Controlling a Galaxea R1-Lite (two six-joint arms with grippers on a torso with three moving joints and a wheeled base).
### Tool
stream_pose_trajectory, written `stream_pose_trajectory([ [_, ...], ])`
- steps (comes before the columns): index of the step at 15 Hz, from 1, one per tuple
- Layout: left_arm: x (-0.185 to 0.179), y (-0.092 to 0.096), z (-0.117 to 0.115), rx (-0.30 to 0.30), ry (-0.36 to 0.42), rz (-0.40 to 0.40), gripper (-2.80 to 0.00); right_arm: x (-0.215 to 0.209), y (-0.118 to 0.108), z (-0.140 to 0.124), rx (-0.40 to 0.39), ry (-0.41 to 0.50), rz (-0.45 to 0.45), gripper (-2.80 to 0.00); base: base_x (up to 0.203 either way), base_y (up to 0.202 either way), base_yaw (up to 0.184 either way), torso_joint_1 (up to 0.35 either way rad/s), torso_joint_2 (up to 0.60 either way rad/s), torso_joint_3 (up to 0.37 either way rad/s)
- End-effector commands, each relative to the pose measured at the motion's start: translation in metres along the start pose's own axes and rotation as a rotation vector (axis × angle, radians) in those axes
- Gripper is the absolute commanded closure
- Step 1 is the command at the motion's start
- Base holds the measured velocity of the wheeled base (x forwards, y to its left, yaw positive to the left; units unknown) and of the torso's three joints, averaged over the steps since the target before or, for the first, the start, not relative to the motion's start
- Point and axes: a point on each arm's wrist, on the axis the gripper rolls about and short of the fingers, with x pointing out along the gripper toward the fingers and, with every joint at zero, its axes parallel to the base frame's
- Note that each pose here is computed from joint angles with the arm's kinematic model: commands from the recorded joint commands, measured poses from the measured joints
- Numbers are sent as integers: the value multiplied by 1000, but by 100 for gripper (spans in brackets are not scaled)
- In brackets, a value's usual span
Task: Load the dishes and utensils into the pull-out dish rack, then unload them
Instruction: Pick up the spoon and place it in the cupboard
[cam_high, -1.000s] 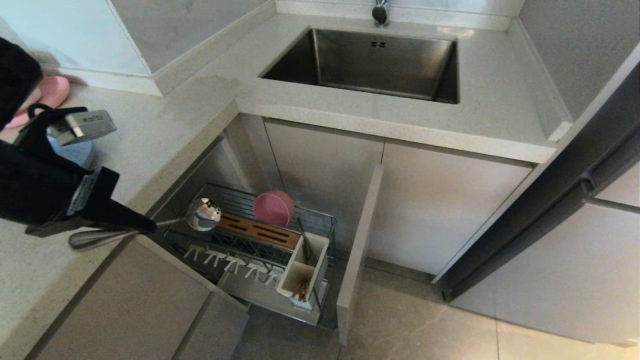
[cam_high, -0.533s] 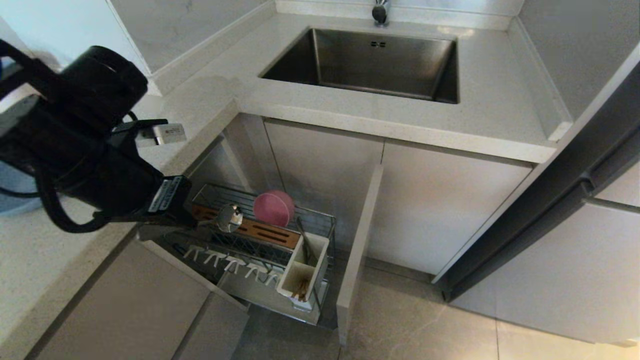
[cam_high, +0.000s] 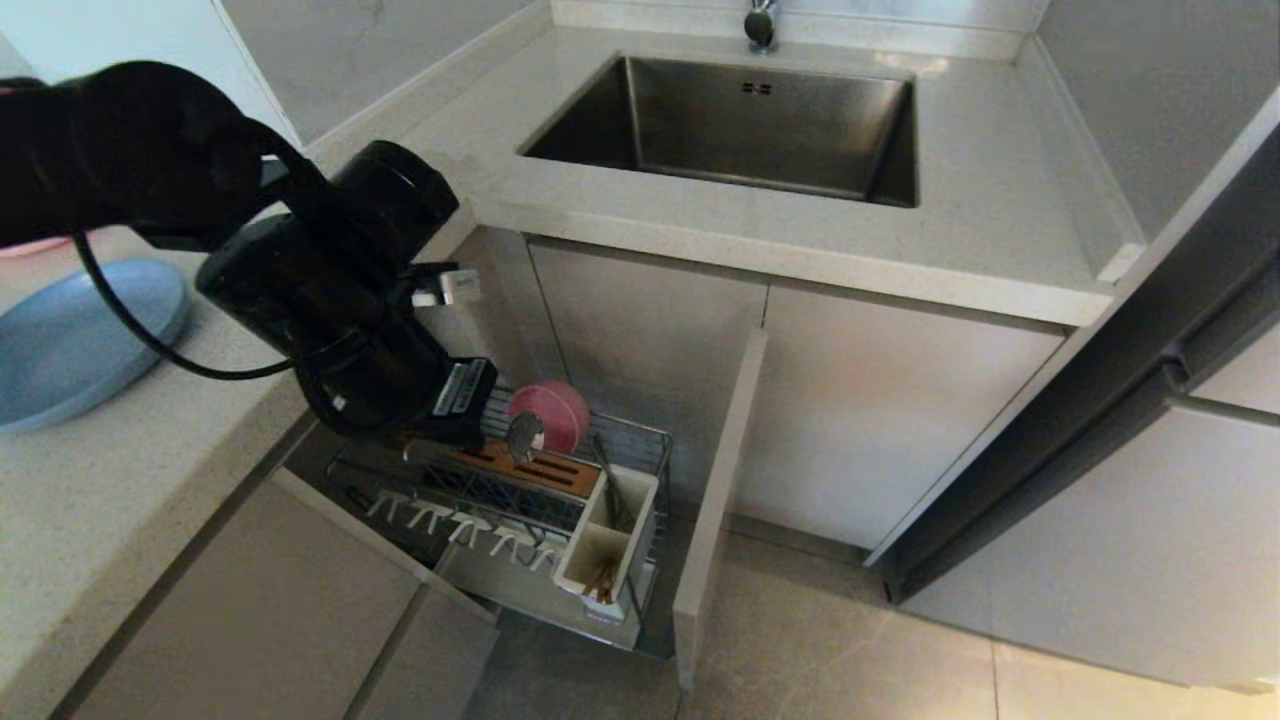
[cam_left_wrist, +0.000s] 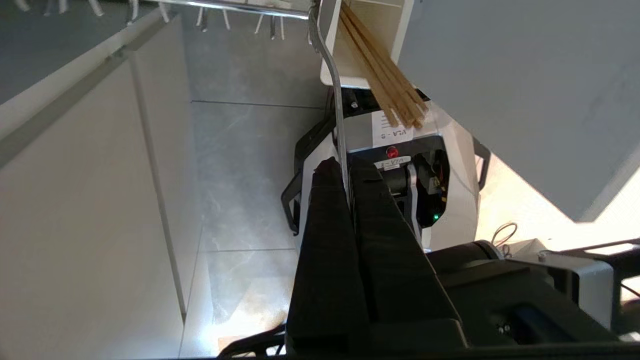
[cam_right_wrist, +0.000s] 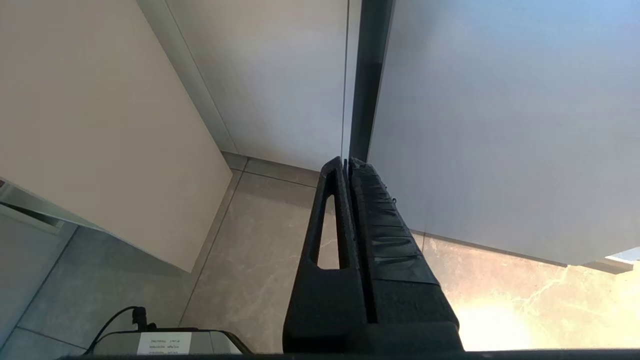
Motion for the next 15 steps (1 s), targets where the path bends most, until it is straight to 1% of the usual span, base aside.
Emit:
stream_pose_trajectory([
  [1,20,-6,6,9,44,12,0,0,0,0,0,0,0,0,0,0,0,0,0,0],
  [5,48,-16,16,4,76,26,0,0,0,0,0,0,0,0,0,0,0,0,0,0],
  [10,70,-27,17,26,121,24,0,0,0,0,0,1,0,0,0,0,0,0,0,0],
  [12,81,-32,20,33,120,21,0,0,0,0,0,1,0,0,0,0,0,0,0,0],
  [15,97,-39,20,45,138,18,0,0,0,0,0,1,0,0,0,0,0,0,0,0],
])
